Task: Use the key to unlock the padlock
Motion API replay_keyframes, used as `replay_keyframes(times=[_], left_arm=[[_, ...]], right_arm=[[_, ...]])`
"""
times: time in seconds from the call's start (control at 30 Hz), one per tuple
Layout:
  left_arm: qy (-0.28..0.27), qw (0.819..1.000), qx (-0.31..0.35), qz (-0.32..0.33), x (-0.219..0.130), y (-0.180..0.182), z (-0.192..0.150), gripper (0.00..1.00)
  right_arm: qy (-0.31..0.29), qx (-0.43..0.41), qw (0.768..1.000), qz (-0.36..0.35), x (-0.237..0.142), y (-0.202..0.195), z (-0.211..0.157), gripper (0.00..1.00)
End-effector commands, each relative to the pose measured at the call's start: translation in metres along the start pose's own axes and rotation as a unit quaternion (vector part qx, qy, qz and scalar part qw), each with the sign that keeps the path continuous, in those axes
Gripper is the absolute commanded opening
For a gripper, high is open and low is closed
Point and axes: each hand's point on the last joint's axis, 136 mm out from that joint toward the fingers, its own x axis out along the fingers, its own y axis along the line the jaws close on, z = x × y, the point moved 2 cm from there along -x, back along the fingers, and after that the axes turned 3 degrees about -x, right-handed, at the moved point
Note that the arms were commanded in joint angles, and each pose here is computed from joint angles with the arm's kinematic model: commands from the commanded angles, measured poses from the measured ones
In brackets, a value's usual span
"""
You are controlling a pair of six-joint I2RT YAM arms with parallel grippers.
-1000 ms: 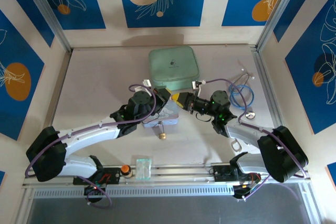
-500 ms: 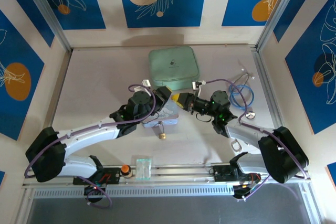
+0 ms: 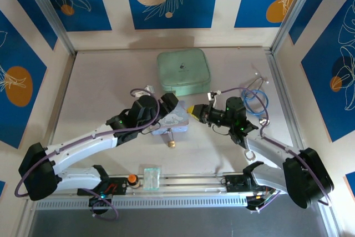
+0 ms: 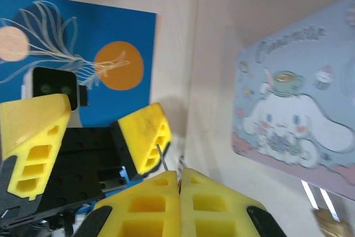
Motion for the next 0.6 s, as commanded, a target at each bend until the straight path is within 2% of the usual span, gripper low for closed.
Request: replay_keyframes(times=[0.0,0.1,0.17,0.33,0.47,0.57], left_arm=[[0.058,0.991,0.080,0.085,-0.003,0.031,-0.024,0.75],[0.091,0.978,0.115,0.145,-0.005,0.057,-0.043,0.75],[0.098,0.976,0.115,0.154,-0.005,0.072,-0.056,0.73],[0.087,0.977,0.129,0.143,0.002,0.088,-0.077,0.61],[0.107,0.974,0.135,0.146,0.020,0.104,-0.095,0.60],[0.094,0.976,0.125,0.149,0.027,0.120,-0.097,0.58]], right_arm=[[0.043,0.000,0.997,-0.068,-0.010,-0.026,-0.018,0.00],[0.062,-0.004,0.993,-0.099,-0.018,-0.035,-0.027,0.00],[0.072,-0.010,0.991,-0.109,-0.022,-0.039,-0.032,0.00],[0.091,-0.021,0.988,-0.125,-0.024,-0.046,-0.039,0.00],[0.099,-0.018,0.987,-0.128,-0.023,-0.049,-0.041,0.00],[0.104,-0.017,0.986,-0.129,-0.022,-0.050,-0.043,0.00]])
